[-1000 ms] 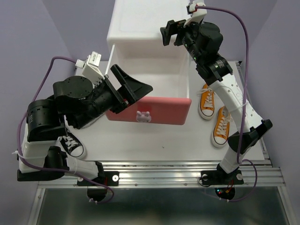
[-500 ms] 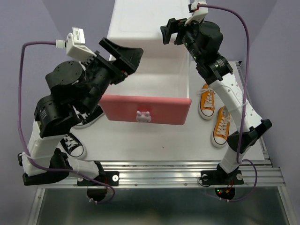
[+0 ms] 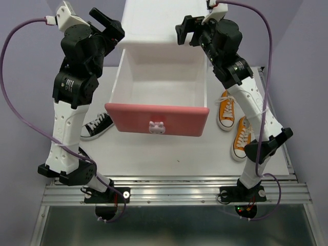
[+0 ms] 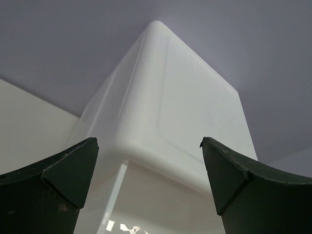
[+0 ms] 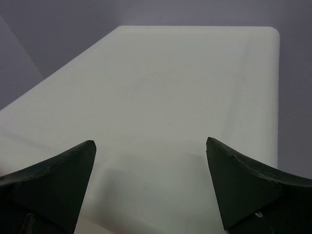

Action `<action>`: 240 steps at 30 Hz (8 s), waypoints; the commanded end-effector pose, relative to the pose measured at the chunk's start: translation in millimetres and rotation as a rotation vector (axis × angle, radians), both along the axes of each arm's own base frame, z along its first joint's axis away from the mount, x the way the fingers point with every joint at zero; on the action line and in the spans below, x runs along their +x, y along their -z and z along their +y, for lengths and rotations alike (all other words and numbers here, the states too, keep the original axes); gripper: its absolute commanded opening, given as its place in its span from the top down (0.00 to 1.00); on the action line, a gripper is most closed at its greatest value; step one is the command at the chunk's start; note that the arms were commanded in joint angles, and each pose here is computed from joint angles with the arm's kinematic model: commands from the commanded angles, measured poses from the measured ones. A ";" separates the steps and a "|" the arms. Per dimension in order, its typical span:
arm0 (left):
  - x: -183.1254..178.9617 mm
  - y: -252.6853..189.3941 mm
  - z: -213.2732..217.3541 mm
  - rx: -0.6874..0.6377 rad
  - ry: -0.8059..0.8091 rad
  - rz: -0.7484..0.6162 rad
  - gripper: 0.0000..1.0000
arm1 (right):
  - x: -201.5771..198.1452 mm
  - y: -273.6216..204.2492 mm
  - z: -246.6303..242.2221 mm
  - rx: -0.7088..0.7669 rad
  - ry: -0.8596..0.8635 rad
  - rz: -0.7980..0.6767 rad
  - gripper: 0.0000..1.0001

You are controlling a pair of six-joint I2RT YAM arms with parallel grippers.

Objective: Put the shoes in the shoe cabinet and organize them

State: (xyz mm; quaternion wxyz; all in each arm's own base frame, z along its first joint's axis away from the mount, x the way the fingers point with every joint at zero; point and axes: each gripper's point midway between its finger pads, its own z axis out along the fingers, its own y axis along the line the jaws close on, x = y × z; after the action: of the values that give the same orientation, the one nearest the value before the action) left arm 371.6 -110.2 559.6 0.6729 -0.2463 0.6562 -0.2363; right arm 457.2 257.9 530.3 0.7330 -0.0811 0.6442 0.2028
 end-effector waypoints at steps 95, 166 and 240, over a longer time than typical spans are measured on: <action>-63.4 234.5 79.4 -0.059 -0.159 0.509 0.01 | 12.9 453.1 -267.0 -0.198 0.579 1.236 0.94; -90.4 245.0 93.2 -0.162 -0.280 0.587 0.01 | -175.0 -82.4 122.8 0.515 -0.638 0.232 0.99; -88.5 256.3 101.8 -0.097 -0.319 0.640 0.01 | -143.2 84.2 137.8 0.467 0.020 0.640 1.00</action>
State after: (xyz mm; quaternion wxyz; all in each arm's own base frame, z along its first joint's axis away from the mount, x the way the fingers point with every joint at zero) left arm 281.9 -15.0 293.2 0.4321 -0.4379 0.7846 -0.0770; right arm 303.1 399.6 416.0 0.4997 0.1102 0.8081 0.2916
